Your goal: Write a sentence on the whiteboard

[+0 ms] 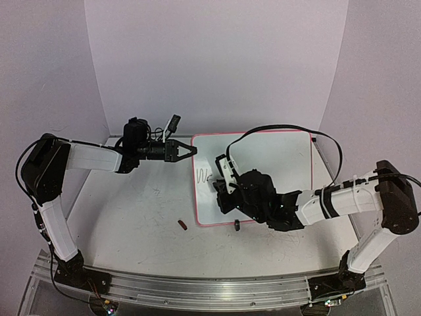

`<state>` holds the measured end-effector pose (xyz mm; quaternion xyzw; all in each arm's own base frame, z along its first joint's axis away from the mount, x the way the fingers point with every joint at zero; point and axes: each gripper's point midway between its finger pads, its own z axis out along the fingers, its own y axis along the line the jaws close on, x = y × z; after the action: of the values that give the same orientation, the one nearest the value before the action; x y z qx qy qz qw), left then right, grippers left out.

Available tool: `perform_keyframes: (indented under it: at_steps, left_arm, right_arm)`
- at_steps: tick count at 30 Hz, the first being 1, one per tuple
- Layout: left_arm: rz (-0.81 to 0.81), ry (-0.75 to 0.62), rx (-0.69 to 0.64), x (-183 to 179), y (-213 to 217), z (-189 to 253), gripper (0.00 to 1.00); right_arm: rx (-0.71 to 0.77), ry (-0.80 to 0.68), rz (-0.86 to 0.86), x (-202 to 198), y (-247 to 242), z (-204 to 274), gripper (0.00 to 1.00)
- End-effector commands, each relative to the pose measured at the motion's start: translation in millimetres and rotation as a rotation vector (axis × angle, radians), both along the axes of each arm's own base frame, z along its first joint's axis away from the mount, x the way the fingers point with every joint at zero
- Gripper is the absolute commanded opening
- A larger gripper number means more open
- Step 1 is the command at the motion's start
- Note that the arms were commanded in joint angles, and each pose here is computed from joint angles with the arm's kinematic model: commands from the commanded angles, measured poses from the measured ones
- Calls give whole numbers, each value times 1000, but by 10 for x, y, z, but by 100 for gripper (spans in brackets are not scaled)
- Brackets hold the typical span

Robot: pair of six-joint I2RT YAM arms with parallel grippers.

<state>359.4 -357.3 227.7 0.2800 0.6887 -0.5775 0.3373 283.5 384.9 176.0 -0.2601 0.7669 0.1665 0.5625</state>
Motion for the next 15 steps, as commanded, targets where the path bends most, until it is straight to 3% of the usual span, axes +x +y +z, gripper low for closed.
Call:
perform_keyframes:
  at_steps: [1,15]
  left_arm:
    - [-5,27,6,-54,-50,10,0]
    - [-5,31,6,-51,-52,5,0]
  right_arm:
    - [-16,0,-32,3,-109,-8,0]
    - [1,-29,-88,56,-213,97,0]
